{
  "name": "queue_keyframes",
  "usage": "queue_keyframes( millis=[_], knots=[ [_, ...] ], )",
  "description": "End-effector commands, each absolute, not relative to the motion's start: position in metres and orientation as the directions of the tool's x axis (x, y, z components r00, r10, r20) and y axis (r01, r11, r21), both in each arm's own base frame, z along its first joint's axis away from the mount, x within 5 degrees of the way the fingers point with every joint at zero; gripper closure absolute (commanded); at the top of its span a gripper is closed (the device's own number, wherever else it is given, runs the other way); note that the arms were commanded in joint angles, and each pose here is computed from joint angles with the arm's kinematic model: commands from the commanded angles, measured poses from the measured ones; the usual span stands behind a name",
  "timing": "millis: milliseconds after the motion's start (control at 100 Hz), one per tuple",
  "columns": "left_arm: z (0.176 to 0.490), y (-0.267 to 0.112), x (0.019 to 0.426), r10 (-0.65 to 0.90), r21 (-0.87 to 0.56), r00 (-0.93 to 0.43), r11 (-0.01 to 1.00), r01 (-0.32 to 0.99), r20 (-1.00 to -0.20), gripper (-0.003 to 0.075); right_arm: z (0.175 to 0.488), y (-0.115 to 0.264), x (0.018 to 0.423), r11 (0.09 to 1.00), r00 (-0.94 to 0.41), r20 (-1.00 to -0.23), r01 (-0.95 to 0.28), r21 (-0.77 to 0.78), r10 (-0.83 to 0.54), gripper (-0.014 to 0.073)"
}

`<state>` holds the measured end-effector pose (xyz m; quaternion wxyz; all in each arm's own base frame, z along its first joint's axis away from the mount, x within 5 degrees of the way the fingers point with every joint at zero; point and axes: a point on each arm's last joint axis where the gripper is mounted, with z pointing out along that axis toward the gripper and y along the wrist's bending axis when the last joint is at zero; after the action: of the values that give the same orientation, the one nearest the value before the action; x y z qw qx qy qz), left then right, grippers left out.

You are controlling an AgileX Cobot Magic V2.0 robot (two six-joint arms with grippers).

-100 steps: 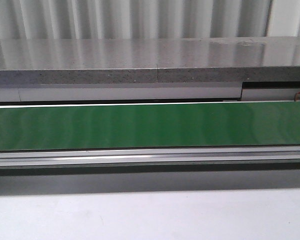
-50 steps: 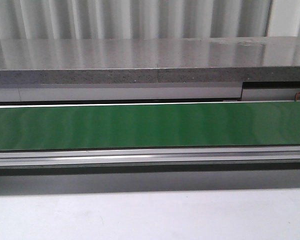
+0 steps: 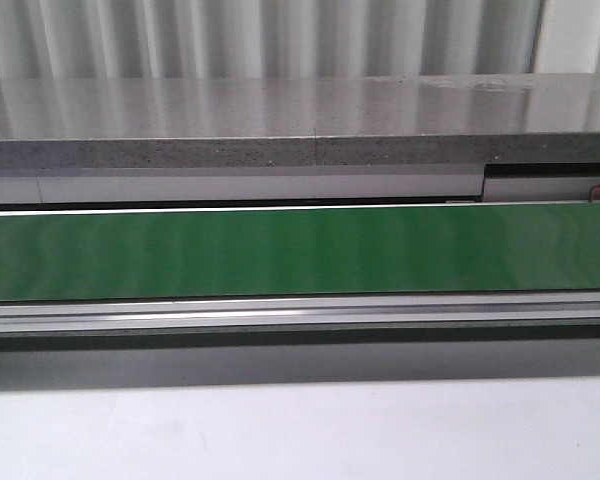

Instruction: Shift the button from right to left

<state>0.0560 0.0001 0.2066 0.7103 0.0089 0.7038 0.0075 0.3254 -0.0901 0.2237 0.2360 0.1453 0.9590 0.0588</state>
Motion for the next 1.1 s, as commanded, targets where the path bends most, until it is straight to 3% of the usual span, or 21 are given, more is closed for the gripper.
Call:
queue_keyframes(
  millis=[0, 220, 510, 840, 1090],
  knots=[
    [0.208, -0.001, 0.054, 0.009, 0.01, 0.105, 1.0, 0.017, -0.994, 0.074, 0.258, -0.09, 0.324, 0.955, -0.781, -0.549, 0.241, 0.175, 0.298, -0.0011],
    [0.208, -0.001, 0.054, 0.009, 0.01, 0.105, 1.0, 0.017, -0.994, 0.074, 0.303, -0.084, 0.305, 0.963, -0.696, -0.666, 0.218, 0.16, 0.268, -0.0011],
    [0.208, -0.001, 0.054, 0.009, 0.01, 0.105, 1.0, 0.017, -0.994, 0.074, 0.366, -0.064, 0.244, 0.984, -0.52, -0.841, 0.161, 0.076, 0.15, -0.0008],
    [0.208, -0.001, 0.054, 0.009, 0.01, 0.105, 1.0, 0.017, -0.994, 0.074, 0.371, -0.041, 0.171, 0.988, -0.361, -0.93, 0.155, 0.011, 0.067, -0.0008],
    [0.208, -0.001, 0.054, 0.009, 0.01, 0.105, 1.0, 0.017, -0.994, 0.074, 0.36, -0.014, 0.14, 0.999, -0.332, -0.943, 0.028, -0.019, -0.009, 0.0008]
  ],
)
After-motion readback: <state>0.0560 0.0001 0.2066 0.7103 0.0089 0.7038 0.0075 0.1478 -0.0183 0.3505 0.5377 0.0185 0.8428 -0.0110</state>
